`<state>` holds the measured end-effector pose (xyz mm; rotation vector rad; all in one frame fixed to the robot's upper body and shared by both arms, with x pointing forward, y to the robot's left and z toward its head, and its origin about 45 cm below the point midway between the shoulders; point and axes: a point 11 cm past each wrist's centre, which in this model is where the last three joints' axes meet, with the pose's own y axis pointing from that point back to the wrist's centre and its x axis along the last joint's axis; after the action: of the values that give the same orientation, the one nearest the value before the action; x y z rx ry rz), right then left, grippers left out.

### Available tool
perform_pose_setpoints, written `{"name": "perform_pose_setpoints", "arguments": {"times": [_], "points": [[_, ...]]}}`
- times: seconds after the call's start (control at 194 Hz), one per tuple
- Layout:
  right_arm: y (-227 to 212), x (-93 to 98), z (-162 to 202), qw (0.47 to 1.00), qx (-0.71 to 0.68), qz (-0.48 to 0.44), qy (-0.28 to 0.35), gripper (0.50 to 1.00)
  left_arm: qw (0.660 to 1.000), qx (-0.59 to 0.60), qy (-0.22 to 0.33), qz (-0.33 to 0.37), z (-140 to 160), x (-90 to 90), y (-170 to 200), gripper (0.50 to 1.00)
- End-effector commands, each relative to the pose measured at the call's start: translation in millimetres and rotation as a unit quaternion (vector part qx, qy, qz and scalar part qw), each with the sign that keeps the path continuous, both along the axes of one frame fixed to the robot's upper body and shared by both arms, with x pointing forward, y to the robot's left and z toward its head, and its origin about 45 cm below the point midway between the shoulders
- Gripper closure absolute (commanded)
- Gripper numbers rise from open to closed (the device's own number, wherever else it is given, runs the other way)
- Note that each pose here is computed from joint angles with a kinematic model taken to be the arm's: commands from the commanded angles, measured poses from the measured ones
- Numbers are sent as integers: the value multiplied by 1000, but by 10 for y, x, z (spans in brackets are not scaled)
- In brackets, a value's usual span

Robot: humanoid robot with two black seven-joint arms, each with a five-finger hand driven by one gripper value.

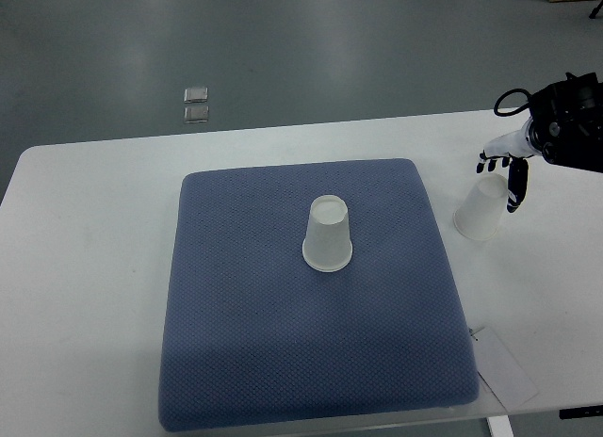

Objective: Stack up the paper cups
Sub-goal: 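Close the right hand fingers around the white paper cup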

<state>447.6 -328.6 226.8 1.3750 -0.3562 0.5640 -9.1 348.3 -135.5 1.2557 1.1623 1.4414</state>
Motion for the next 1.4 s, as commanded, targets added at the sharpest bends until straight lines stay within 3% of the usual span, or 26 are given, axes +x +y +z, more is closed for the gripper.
{"name": "perform_pose_setpoints", "arguments": {"times": [0.0, 0.551, 0.814, 1.123, 1.314, 1.396], "points": [[-17, -6, -33, 1000, 1, -2, -2, 595, 1000, 0, 0, 0, 0, 0, 0, 500], [17, -3, -136, 1000, 8, -4, -9, 603, 1000, 0, 0, 0, 0, 0, 0, 500], [8, -3, -158, 1000, 7, -5, -10, 636, 1000, 0, 0, 0, 0, 0, 0, 500], [6, -11, -196, 1000, 8, -5, -13, 711, 1000, 0, 0, 0, 0, 0, 0, 500], [-8, -5, -206, 1000, 8, -7, -18, 850, 1000, 0, 0, 0, 0, 0, 0, 500], [-16, -7, -205, 1000, 8, -8, -18, 867, 1000, 0, 0, 0, 0, 0, 0, 500]]}}
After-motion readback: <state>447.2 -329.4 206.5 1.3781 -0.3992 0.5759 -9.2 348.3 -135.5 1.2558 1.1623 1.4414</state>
